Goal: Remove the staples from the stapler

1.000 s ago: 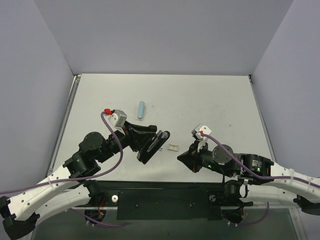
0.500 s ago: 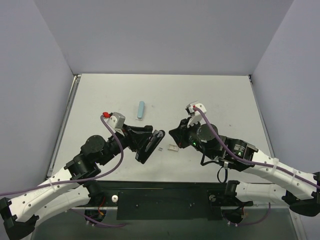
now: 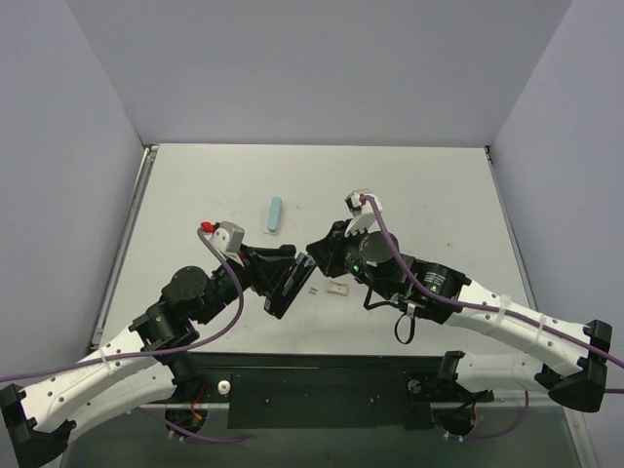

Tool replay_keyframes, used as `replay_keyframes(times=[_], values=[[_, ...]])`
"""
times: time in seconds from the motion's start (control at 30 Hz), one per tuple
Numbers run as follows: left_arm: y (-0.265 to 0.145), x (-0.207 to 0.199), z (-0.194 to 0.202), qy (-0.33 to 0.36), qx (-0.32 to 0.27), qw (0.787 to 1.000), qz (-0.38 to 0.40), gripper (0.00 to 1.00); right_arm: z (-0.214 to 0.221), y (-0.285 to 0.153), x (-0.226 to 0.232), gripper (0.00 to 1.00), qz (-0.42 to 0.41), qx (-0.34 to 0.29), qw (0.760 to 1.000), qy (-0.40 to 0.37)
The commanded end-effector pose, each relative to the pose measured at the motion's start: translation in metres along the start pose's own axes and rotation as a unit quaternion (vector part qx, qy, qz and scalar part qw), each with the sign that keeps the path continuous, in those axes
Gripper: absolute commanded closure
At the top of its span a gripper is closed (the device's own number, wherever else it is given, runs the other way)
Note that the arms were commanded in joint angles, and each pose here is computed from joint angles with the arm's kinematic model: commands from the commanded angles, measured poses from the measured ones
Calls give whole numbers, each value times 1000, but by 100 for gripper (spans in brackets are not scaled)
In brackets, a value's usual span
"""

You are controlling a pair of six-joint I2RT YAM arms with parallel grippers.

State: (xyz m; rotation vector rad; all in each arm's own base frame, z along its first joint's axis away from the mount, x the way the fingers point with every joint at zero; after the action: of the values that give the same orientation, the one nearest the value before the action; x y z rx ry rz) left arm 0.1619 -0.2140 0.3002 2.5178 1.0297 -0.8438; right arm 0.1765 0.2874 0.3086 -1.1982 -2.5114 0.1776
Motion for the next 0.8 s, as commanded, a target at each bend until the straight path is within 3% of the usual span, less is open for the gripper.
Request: replay_keyframes(times=[0.0,0.4,0.77], values=[[2,-24,-34,-12,-74,996,46,100,-26,6,13,100,-26,-43,998,43],[6,-21,-36,-5,-83,996,39,100,-12,24,16,100,-29,-18,998,62],[3,-26,-45,-12,-103,993,47,100,17,31,-9,100,4,7,997,82]])
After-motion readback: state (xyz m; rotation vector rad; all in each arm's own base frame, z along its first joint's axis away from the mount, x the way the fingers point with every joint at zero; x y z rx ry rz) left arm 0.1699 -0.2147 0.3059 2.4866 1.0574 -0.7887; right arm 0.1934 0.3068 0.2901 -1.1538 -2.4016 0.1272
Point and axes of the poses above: each gripper's point midway between its finger pads, its own y axis out along the fingers, its own x axis along the line the jaws close on, z = x × y, the point moved 4 cm from there along -y, back along the fingers, and after that the axes turned 13 degrees about -y, right-handed, at the moved point
